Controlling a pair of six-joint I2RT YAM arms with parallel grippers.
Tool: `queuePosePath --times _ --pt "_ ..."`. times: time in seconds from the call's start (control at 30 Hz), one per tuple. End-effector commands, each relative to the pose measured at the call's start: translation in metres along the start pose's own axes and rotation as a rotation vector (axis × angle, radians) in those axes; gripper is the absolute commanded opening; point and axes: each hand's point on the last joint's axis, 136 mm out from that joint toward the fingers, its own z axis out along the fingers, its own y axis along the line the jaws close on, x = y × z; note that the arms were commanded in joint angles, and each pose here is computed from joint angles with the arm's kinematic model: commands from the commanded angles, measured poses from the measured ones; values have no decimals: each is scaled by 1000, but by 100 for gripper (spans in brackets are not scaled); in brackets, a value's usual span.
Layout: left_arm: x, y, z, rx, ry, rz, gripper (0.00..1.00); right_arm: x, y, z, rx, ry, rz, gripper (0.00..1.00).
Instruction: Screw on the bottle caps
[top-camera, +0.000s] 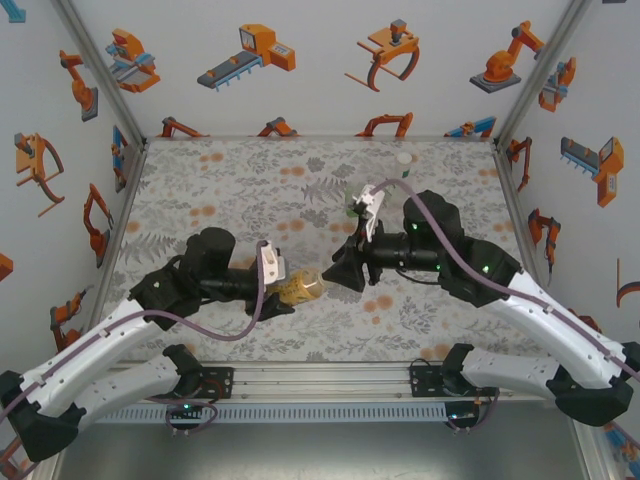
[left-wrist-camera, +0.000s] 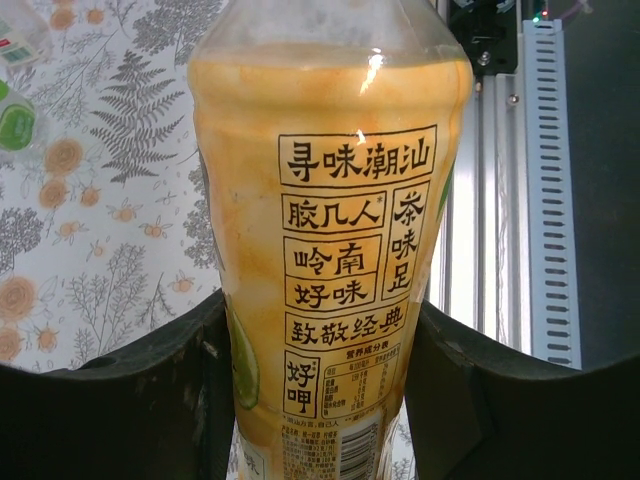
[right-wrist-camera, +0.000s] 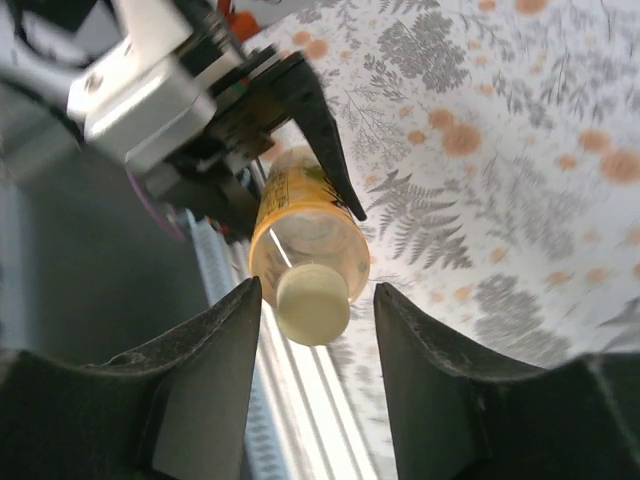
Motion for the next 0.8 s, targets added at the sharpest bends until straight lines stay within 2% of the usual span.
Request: queuePosePath --times 0.0,0.2,0.47,0.77 --pt "-22 -10 -11 39 -64 48 0 -7 31 -13 -149 -16 -435 50" --pt "-26 -17 -13 78 -81 46 0 7 40 -12 -244 44 -625 53" --pt "-27 -18 -13 82 -83 46 0 9 57 -9 -366 -2 -624 46" --pt "-27 -16 -11 80 -82 48 0 15 54 -6 -355 8 -606 34"
